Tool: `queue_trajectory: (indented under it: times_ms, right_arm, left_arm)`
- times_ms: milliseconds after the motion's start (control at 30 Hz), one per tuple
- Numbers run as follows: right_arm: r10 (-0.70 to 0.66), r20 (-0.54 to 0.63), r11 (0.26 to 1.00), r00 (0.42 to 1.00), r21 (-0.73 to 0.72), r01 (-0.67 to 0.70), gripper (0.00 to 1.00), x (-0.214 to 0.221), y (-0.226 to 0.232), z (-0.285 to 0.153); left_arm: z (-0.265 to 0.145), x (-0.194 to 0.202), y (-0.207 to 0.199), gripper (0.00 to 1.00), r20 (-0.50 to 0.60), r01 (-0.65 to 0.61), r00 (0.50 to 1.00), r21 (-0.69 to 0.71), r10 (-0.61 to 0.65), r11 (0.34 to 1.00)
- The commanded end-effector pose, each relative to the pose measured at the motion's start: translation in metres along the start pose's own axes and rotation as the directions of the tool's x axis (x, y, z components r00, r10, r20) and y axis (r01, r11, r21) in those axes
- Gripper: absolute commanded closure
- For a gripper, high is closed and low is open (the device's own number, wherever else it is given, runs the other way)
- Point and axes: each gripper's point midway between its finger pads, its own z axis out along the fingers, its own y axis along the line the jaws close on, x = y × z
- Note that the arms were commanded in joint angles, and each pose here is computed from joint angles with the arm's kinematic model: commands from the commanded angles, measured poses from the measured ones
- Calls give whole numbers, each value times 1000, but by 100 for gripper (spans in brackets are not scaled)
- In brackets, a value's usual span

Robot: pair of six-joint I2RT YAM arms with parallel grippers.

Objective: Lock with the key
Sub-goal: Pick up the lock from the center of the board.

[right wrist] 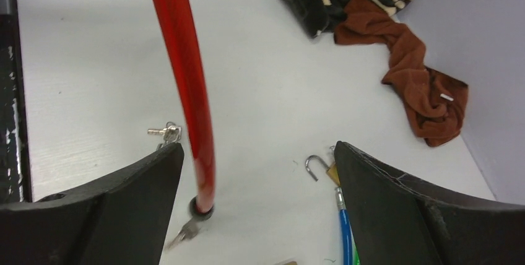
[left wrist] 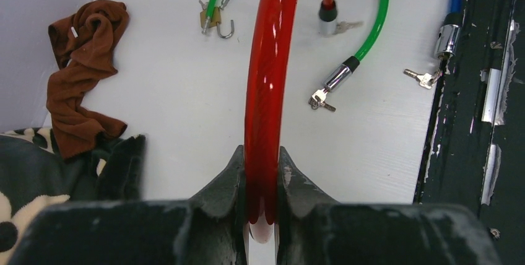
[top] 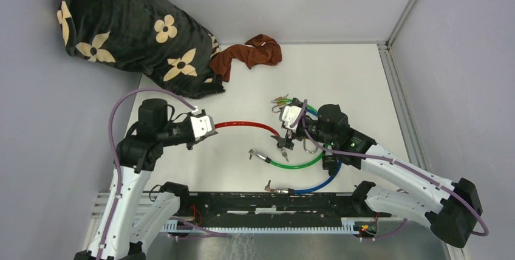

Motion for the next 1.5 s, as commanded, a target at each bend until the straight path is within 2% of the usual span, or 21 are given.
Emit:
queue_trajectory:
  times_ms: [0,133,333,600,833,1067,1167,1267,1333,1400,1467]
  right_arm:
    - [-18,27,997,999,-81,20,2,-6,8,4]
    - [24,-8,994,1000,-104,-24,2,13,11,8]
    - [80,18,988,997,-131,-77,5,18,11,16]
    - [160,55,947,986,-290,-138,15,8,34,32]
    - [172,47,937,984,-316,-149,31,14,40,33]
    - [193,22,942,981,-285,-179,30,34,48,23]
    - [204,23,943,979,-274,-191,33,36,50,21]
    - [209,24,947,978,-255,-196,44,39,48,20]
    - [212,23,949,977,-244,-200,56,42,49,18]
    - [219,20,952,975,-225,-209,73,45,48,16]
    - [227,22,954,974,-207,-218,98,45,45,16]
  left_arm:
    - [-2,-18,-5,98,83,-83,993,22,81,996]
    - [-2,-16,-7,98,84,-86,993,16,84,996]
    - [-2,-15,-13,98,97,-84,992,28,81,996]
    - [0,-17,-15,98,115,-62,992,39,57,997]
    - [1,-16,-18,98,125,-36,992,46,30,998]
    - [4,-22,-15,98,157,12,987,39,-18,999]
    - [5,-26,-14,98,174,17,984,44,-25,999]
    - [5,-26,-14,98,177,21,984,49,-30,999]
    - [6,-27,-15,98,182,24,983,53,-33,998]
    - [6,-29,-15,98,188,31,981,59,-41,998]
    - [6,-30,-15,98,195,49,979,61,-60,997]
